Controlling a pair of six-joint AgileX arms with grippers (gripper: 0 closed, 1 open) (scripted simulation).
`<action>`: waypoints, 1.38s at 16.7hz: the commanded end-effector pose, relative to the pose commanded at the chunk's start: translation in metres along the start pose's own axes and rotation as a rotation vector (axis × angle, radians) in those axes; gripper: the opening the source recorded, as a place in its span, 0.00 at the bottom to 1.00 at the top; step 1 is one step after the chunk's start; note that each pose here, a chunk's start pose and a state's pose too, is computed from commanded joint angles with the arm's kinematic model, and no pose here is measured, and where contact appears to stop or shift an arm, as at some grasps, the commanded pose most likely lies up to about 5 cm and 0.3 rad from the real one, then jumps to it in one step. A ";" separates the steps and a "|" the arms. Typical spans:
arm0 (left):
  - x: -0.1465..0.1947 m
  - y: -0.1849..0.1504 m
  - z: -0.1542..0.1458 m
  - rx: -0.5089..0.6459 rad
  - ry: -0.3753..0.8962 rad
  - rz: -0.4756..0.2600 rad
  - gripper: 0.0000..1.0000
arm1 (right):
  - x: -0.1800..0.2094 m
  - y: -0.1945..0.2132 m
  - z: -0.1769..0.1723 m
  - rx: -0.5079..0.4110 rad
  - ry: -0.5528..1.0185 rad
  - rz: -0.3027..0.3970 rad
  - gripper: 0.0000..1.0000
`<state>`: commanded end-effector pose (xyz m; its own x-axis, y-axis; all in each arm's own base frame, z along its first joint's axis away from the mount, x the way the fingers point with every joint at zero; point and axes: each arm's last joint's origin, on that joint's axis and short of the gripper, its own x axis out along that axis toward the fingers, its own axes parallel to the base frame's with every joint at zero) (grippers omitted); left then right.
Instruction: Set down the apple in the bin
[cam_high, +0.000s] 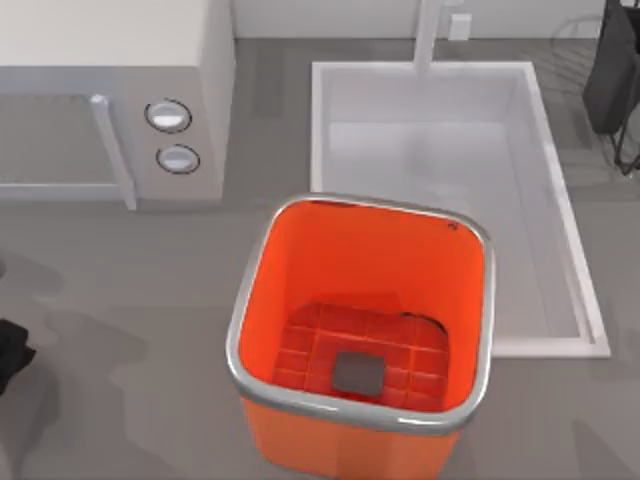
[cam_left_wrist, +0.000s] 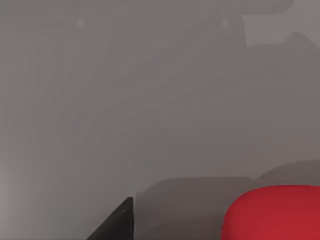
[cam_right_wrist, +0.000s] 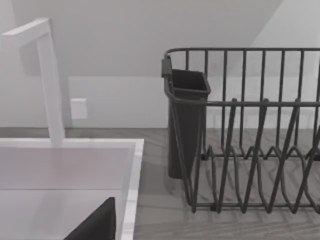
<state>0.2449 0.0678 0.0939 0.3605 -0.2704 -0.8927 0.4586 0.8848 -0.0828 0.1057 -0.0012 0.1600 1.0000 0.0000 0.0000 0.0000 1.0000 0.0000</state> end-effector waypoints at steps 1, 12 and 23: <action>0.000 0.000 0.000 0.000 0.000 0.000 0.70 | 0.000 0.000 0.000 0.000 0.000 0.000 1.00; 0.000 0.000 0.000 0.000 0.000 0.000 0.00 | 0.000 0.000 0.000 0.000 0.000 0.000 1.00; -0.020 0.010 0.017 0.024 -0.023 0.045 0.00 | 0.000 0.000 0.000 0.000 0.000 0.000 1.00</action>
<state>0.2559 0.0755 0.1181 0.3991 -0.2395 -0.8851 0.4606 0.8870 -0.0323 0.1057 -0.0012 0.1600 1.0000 0.0000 0.0000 0.0000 1.0000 0.0000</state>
